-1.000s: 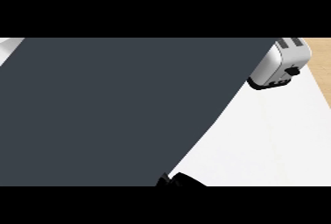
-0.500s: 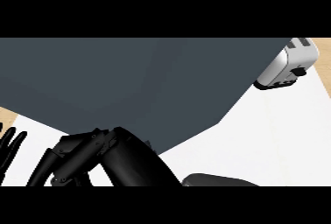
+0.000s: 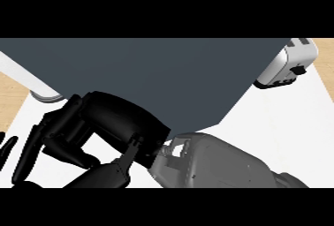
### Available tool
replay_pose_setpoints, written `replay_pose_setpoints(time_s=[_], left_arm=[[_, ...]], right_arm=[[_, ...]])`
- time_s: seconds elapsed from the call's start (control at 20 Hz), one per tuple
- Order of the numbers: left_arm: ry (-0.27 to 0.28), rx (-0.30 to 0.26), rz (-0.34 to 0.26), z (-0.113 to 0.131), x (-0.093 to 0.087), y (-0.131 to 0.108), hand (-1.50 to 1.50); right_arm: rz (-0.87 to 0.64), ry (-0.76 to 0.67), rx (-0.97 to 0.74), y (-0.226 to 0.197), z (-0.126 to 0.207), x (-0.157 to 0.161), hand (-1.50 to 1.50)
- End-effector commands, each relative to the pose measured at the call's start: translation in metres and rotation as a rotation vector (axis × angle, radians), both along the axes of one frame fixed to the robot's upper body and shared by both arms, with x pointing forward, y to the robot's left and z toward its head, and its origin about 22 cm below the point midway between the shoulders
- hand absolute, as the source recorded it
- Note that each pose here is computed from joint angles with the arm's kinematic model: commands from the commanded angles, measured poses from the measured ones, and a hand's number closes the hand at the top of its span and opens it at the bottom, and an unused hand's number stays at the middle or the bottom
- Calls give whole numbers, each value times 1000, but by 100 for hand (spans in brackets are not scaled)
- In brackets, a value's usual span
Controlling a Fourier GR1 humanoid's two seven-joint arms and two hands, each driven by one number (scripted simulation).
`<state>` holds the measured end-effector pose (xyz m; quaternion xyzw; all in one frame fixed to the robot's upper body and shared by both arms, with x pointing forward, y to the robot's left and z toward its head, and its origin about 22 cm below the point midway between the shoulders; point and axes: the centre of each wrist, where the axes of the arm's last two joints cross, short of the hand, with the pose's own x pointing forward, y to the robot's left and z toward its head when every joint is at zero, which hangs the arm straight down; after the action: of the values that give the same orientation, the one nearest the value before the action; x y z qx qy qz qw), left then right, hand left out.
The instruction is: Pick up the bottled water, place it into the cabinet and close the cabinet
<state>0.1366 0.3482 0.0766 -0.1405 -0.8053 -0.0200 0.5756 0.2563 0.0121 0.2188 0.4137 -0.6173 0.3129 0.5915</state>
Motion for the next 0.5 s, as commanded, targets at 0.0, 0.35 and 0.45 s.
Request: replay_pose_setpoints(time_s=[0.0, 0.35, 0.45], left_arm=[[7, 2, 14, -1, -3, 6, -150], [26, 1, 16, 3, -13, 13, -150], [10, -2, 32, 13, -1, 19, -150]], right_arm=[[26, 36, -9, -12, -17, 41, 150], [-105, 2, 22, -40, -21, 76, 150], [-195, -20, 15, -40, -29, 85, 150]])
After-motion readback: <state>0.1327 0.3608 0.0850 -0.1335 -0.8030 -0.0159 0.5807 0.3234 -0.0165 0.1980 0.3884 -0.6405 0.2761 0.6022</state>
